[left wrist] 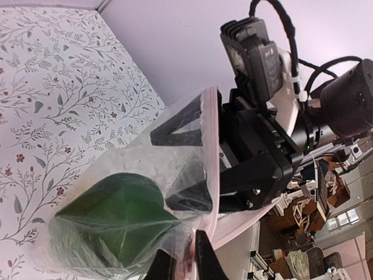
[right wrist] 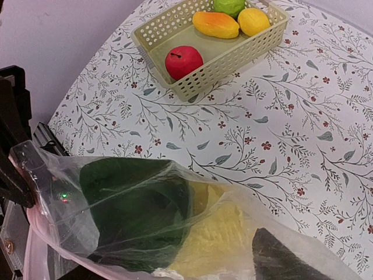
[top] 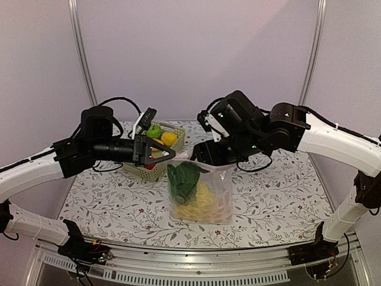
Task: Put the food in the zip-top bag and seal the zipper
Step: Adjust the fake vegetable in the zipper food storage bag.
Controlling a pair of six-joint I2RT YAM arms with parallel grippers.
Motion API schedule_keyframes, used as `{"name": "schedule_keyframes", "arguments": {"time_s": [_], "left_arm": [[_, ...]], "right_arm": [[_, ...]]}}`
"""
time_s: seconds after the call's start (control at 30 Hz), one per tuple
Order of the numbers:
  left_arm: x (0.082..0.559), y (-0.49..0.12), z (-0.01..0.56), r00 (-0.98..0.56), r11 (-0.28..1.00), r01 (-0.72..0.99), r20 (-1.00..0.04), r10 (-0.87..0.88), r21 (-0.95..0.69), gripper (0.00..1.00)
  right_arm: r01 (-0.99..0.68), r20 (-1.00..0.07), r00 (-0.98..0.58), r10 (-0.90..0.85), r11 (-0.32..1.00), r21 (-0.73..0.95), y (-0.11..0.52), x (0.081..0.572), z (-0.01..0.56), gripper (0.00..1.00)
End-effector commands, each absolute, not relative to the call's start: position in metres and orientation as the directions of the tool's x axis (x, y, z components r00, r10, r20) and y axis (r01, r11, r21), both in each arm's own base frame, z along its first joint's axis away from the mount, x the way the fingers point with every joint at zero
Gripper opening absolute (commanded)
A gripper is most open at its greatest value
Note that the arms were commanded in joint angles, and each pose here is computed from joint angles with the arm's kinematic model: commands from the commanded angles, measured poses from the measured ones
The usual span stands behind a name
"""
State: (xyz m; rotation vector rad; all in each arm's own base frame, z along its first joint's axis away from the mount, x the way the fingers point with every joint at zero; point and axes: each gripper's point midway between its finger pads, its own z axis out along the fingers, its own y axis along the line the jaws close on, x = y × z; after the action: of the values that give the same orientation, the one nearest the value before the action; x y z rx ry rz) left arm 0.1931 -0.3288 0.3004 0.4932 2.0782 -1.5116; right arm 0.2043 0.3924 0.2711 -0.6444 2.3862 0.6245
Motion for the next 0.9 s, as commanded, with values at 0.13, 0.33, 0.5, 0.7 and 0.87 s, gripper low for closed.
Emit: {"name": "schedule_keyframes", "arguments": {"time_s": [0.13,0.33,0.5,0.7,0.87], "left_arm": [[0.215,-0.322,0.306,-0.781,0.365,0.57,-0.624,-0.036,-0.736,0.04],[0.205,-0.337,0.317,-0.785,0.276,0.601,-0.619,0.024,-0.75,0.04],[0.19,-0.353,0.321,-0.752,0.23,0.653,-0.654,0.083,-0.722,0.04],[0.169,-0.358,0.311,-0.7,0.217,0.713,-0.695,0.165,-0.666,0.05],[0.153,-0.355,0.305,-0.675,0.198,0.738,-0.713,0.191,-0.645,0.06]], "right_arm": [[-0.67,-0.701,-0.655,-0.281,0.645,0.367,0.359,0.164,0.341,0.8],[-0.564,-0.689,-0.664,-0.292,0.8,0.204,0.321,0.186,0.324,0.83],[-0.48,-0.608,-0.716,-0.342,0.874,0.074,0.331,0.207,0.278,0.91],[-0.429,-0.575,-0.756,-0.312,0.9,0.076,0.348,0.232,0.255,0.95],[-0.395,-0.578,-0.773,-0.261,0.911,0.116,0.35,0.25,0.255,0.96]]}}
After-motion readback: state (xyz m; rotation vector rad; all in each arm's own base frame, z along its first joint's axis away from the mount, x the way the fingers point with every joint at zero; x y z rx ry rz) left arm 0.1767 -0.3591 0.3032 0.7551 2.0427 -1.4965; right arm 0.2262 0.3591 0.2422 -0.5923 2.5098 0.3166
